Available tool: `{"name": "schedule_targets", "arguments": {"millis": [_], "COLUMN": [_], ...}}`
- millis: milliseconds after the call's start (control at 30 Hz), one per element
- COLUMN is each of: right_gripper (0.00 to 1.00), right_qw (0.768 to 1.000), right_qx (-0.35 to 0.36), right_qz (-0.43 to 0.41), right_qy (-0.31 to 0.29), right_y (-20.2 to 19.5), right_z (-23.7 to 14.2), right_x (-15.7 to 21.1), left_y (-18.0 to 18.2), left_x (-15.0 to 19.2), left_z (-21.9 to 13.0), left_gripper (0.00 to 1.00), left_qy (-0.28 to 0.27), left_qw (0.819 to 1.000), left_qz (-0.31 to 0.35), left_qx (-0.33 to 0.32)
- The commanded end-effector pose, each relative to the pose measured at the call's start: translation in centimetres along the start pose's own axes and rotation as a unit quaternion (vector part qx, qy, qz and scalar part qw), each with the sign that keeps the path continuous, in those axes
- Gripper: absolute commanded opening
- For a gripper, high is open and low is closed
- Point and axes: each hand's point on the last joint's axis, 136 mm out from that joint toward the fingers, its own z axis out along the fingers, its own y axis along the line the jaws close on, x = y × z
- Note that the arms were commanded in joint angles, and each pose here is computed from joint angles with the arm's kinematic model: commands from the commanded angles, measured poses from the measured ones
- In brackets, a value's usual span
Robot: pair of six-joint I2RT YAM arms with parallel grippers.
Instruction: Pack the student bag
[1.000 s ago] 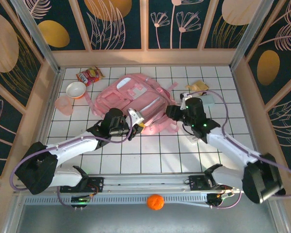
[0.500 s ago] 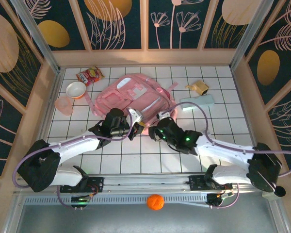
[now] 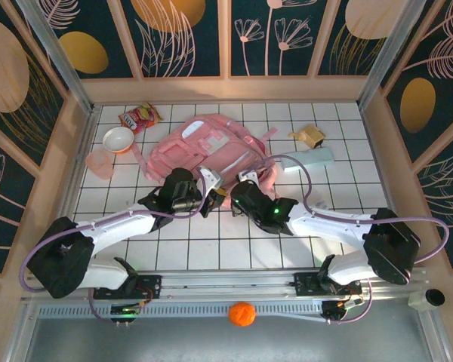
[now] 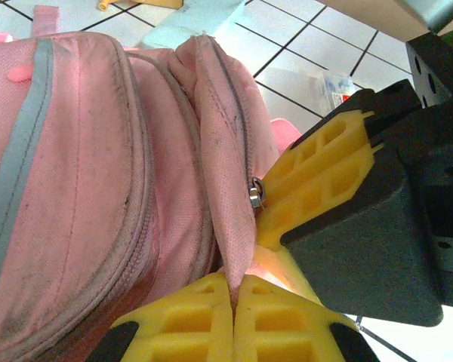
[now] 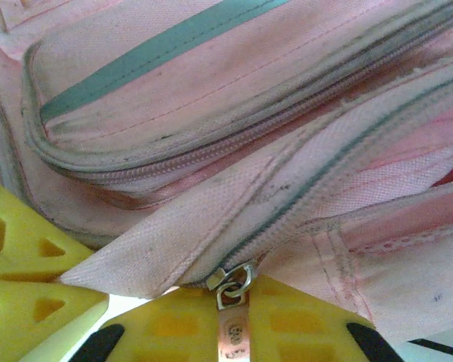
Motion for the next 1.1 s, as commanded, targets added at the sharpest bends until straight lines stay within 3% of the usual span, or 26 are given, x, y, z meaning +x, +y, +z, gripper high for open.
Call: {"name": "schedule_targets", "arguments": {"millis": [0,133,300,533,667,833,1067], "right_gripper": [0.07,0.05,0.15,0.00,0.01,0.09,0.03], "right_qw": [0.998,0.998,0.998,1.000,0.999,0.994,0.993], "right_qx": [0.053,0.064,0.061,0.016,-0.023,-0.094,-0.090], "right_qz": [0.002,0.013,0.014,0.010,0.022,0.037,0.034], "right_qy": [-0.017,-0.010,0.006,0.003,0.015,0.051,0.062], "right_y": [-2.7,-3.7,-4.0,-2.5,-2.1,-0.9,-1.0], "right_z": [-0.3,-0.2,0.1,-0.3,-0.6,-0.3,0.4], "right_x": [-1.0,-1.0,-0.6,-1.0,-1.0,-0.2,-0.1], "left_y": [-1.1,-0.9,-0.8,-0.7,-0.7,-0.8,-0.9], "left_x": [-4.3,-4.1,-3.9,-3.9,-3.7,-3.7,-3.9], "left_z": [-0.6,-0.5,-0.5,-0.5,-0.5,-0.4,-0.5], "left_gripper": [0.00,0.00,0.00,0.00,0.00,0.00,0.00], "left_qy": [-0.061,-0.057,-0.053,-0.051,-0.049,-0.049,-0.052], "left_qw": [0.998,0.998,0.998,0.998,0.999,0.998,0.998], "left_qz": [0.020,0.021,0.021,0.023,0.023,0.024,0.023], "left_qx": [0.021,0.015,0.012,0.009,0.008,0.012,0.014]}}
